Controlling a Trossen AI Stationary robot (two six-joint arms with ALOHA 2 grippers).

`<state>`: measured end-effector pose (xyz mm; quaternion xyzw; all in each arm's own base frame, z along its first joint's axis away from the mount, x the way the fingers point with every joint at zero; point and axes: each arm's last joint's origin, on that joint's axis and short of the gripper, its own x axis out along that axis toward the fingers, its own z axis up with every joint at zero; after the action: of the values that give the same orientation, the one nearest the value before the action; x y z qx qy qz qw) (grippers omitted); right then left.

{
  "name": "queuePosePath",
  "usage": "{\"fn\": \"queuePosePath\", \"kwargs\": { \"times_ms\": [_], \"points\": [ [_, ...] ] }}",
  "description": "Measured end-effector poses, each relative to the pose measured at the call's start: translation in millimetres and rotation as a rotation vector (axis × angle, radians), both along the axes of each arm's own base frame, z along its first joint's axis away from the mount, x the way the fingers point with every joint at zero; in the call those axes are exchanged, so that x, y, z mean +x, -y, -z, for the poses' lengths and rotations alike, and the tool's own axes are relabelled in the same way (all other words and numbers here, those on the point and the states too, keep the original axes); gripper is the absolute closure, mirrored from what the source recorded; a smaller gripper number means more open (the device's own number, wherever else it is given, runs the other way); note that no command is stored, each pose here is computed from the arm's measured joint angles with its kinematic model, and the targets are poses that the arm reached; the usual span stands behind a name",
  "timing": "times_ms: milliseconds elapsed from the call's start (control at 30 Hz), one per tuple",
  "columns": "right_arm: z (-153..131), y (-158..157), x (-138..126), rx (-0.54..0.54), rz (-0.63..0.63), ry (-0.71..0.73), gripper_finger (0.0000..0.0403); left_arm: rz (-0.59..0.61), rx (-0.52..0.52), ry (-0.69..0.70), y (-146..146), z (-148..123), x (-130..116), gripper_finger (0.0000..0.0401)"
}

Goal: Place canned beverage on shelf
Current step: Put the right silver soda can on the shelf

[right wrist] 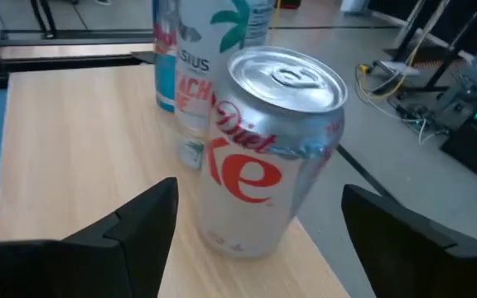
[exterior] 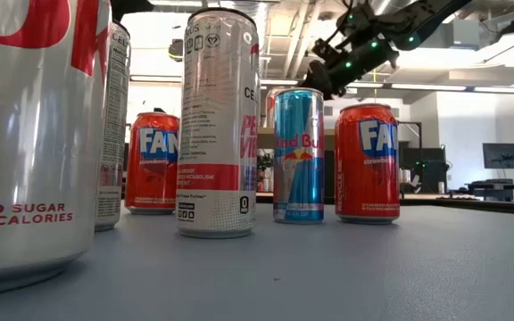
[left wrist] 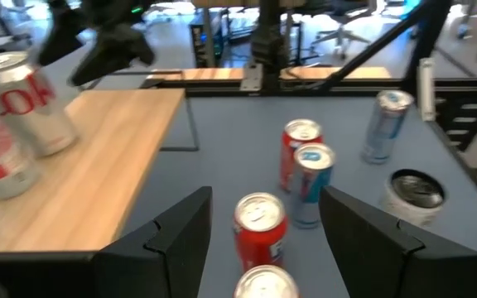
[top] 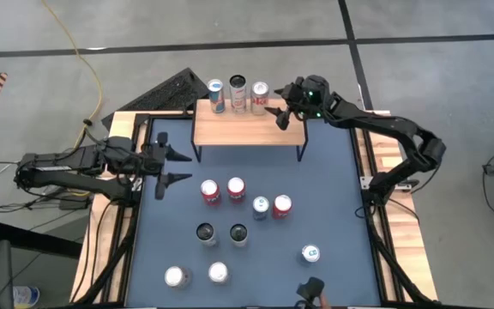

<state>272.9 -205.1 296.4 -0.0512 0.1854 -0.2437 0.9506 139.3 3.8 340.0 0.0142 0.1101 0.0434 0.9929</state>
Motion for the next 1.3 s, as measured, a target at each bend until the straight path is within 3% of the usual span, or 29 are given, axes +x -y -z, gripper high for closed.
{"fn": "queuePosePath", "kwargs": {
  "times_ms": [367, 567, 967, 1100, 1300],
  "points": [
    [-3.0, 16.7, -7.4, -0.017, 0.032, 0.038, 0.0049, 0.029, -0.009, 0.002, 0.9, -0.2, 0.1, 0.0188],
    [8.6, 20.3, 4.1, -0.003, -0.026, 0.058, 0.0048, 0.03, -0.005, 0.013, 0.9, -1.2, 0.3, 0.0188],
    [14.6, 44.5, 18.1, 0.018, -0.001, 0.063, 0.005, 0.012, -0.009, 0.017, 0.4, -1.5, 0.4, 0.0188],
    [17.6, 43.7, 17.7, 0.061, -0.004, 0.02, 0.0076, 0.011, -0.009, 0.014, 0.4, -1.3, 0.3, 0.0188],
    [18.2, 43.6, 17.3, 0.064, 0.004, 0.007, 0.0152, 0.01, -0.008, 0.014, 0.4, -1.3, 0.3, 0.0188]
  ]
}}
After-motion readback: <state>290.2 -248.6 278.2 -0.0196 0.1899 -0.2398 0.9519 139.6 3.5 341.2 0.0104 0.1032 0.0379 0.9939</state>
